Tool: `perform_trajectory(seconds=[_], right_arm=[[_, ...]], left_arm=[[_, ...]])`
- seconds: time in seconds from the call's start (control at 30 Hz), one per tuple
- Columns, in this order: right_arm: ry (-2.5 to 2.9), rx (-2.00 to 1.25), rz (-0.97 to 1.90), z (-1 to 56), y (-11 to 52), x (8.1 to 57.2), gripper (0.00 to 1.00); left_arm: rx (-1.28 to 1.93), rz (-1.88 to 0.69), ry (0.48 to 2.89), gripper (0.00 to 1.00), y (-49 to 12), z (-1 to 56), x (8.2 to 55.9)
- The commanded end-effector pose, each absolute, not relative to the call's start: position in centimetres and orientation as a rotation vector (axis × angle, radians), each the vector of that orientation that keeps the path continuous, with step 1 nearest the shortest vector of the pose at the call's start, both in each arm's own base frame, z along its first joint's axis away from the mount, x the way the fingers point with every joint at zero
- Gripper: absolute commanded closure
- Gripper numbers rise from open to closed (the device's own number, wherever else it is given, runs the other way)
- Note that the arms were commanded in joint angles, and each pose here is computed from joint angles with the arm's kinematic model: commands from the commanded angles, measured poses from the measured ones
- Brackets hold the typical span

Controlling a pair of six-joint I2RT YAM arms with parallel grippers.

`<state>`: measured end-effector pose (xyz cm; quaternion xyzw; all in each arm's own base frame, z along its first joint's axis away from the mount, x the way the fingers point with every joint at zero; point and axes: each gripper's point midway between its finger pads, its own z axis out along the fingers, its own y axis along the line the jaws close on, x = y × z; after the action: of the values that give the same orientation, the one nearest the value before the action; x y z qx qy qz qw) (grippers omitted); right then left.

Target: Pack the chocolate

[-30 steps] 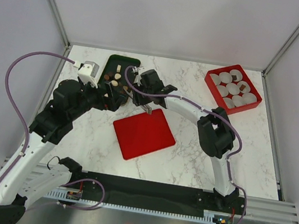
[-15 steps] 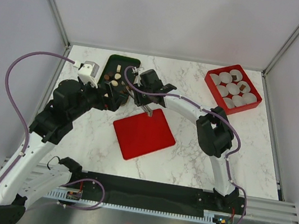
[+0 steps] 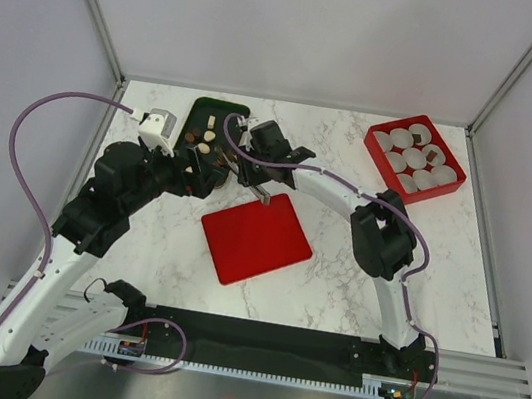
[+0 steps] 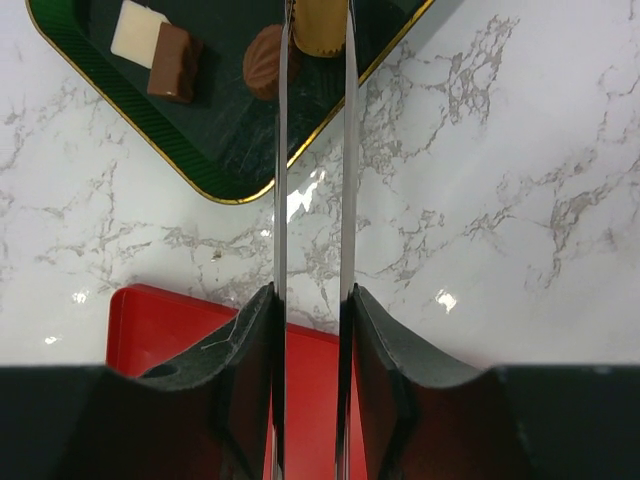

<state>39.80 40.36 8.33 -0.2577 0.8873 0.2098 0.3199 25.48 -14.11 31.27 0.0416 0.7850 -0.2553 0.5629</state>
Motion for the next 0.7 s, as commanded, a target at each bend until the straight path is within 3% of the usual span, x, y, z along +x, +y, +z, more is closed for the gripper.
perform_trajectory(seconds=[0.0, 0.67], right_arm=[[2.262, -0.621, 0.651, 12.4, 41.4, 40.9, 0.59], [2.233, -0.542, 0.747, 15.5, 40.2, 42.3, 0.59]], left_arm=[[0.075, -0.620, 1.797, 0.01, -14.1, 32.5, 25.7], [0.075, -0.621, 1.793, 0.01, -14.1, 32.6, 25.7]])
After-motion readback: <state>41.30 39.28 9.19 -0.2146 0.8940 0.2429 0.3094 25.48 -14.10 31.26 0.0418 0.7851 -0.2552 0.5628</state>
